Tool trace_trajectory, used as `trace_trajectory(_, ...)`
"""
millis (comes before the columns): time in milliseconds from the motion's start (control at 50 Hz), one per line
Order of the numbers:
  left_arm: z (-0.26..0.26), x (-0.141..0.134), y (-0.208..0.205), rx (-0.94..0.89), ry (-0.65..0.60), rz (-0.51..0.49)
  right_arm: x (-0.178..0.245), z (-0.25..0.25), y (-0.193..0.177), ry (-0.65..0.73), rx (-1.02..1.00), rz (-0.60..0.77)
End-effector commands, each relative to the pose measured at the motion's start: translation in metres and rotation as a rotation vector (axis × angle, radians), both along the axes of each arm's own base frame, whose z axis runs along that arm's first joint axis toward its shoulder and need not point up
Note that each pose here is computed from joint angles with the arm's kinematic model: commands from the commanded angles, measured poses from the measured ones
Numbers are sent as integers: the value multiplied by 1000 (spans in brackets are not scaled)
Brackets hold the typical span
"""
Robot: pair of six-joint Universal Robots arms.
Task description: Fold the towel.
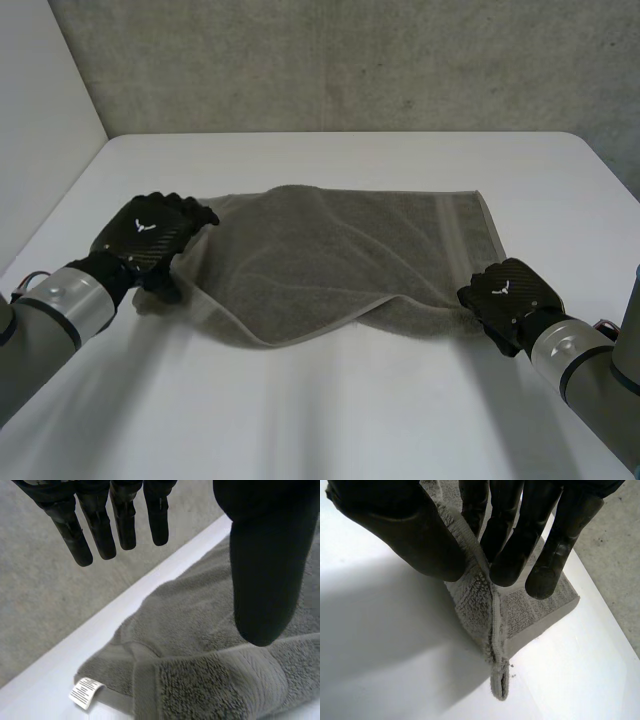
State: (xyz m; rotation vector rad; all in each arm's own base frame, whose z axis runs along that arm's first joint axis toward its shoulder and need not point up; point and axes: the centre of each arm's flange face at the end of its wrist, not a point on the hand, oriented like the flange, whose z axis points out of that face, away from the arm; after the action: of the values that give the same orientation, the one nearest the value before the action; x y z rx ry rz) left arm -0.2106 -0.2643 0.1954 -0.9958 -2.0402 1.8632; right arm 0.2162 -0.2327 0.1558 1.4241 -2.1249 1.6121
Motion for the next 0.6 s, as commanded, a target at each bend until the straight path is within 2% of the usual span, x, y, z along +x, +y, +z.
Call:
trace_trajectory(20, -19, -4, -9, 102, -107, -17, -1, -2, 1, 1, 4, -2)
trace_trajectory(200, -40, 6, -20, 137, -329, 62, -1, -4, 0, 3, 8, -3)
trace_trajectory(440, -44, 3, -20, 138, -349, 53, -1, -5, 0, 6, 10, -3)
trace_trajectory(600, -29, -11, -1, 105, -343, 3, -6, -4, -4, 5, 8, -22)
